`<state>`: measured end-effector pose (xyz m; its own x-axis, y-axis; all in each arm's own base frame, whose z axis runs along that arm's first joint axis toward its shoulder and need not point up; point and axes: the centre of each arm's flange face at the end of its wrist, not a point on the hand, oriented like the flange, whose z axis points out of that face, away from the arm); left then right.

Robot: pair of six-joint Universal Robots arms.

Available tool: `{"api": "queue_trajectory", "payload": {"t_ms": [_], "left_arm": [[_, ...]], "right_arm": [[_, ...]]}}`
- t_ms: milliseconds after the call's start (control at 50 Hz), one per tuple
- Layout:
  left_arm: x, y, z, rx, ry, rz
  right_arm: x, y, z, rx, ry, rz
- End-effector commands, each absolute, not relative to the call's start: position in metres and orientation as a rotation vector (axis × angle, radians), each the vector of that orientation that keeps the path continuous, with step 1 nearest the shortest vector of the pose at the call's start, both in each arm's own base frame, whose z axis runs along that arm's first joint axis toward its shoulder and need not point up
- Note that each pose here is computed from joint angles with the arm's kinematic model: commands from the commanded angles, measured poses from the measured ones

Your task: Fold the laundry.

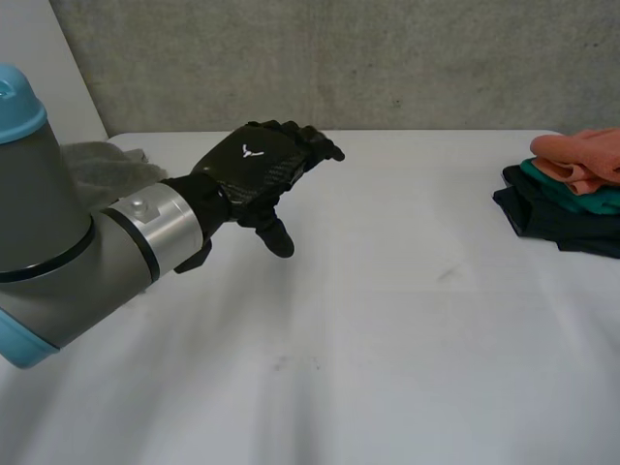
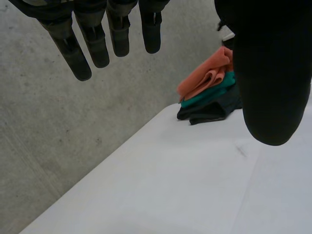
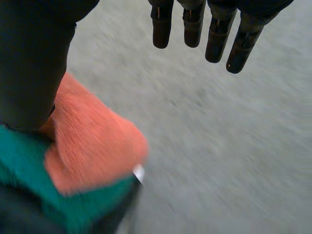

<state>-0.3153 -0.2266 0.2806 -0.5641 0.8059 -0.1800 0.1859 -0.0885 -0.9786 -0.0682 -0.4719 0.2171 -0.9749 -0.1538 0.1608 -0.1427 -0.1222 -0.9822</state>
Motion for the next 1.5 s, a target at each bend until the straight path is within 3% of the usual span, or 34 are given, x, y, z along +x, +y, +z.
{"api": "queue_trajectory", "payload": {"t_ms": [20,100,200,320,400,420,480,560,620,780,880,1000,1080,1200,1260,1380,1500], "left_arm": [[-0.314,-0.223,0.291,-1.066,-1.686,1.723],[-0.312,-0.223,0.301,-1.034,-1.666,1.741],[-0.308,-0.227,0.312,-0.975,-1.649,1.793],[-0.282,-0.259,0.341,-0.695,-1.692,2.156],[-0.248,-0.294,0.351,-0.516,-1.766,2.395],[-0.24,-0.302,0.351,-0.502,-1.788,2.434],[-0.203,-0.339,0.337,-0.53,-1.933,2.551],[-0.148,-0.397,0.285,-0.661,-2.265,2.575],[-0.124,-0.427,0.246,-0.768,-2.43,2.519],[-0.083,-0.485,0.175,-0.885,-2.478,2.464],[-0.087,-0.499,0.16,-0.843,-2.284,2.451],[-0.085,-0.511,0.17,-0.572,-2.08,2.471],[-0.084,-0.516,0.175,-0.552,-2.015,2.524],[-0.092,-0.512,0.184,-0.56,-1.985,2.539],[-0.103,-0.499,0.207,-0.549,-1.936,2.54],[-0.169,-0.448,0.284,-0.474,-1.646,2.476],[-0.236,-0.385,0.328,-0.475,-1.44,2.324]], "right_arm": [[-0.134,-0.434,0.248,-0.233,2.701,-2.413],[-0.152,-0.426,0.285,-0.238,2.99,-2.601],[-0.076,-0.435,0.344,-0.298,2.477,-3.045],[0.025,-0.396,0.378,-0.387,1.777,-3.182],[0.109,-0.364,0.353,-0.596,1.519,-2.963],[0.142,-0.348,0.336,-0.696,1.473,-2.848],[0.192,-0.316,0.298,-0.865,1.464,-2.616],[0.22,-0.289,0.254,-1.005,1.586,-2.413],[0.232,-0.277,0.215,-1.122,1.731,-2.228],[0.234,-0.266,0.161,-1.268,1.942,-1.996],[0.233,-0.264,0.158,-1.271,1.958,-1.977],[0.233,-0.264,0.157,-1.265,1.963,-1.972],[0.233,-0.265,0.157,-1.255,1.968,-1.971],[0.232,-0.264,0.156,-1.251,1.972,-1.968],[0.232,-0.265,0.157,-1.249,1.971,-1.975],[0.227,-0.271,0.159,-1.224,2.001,-2.005],[0.217,-0.28,0.164,-1.158,2.09,-2.073]]}}
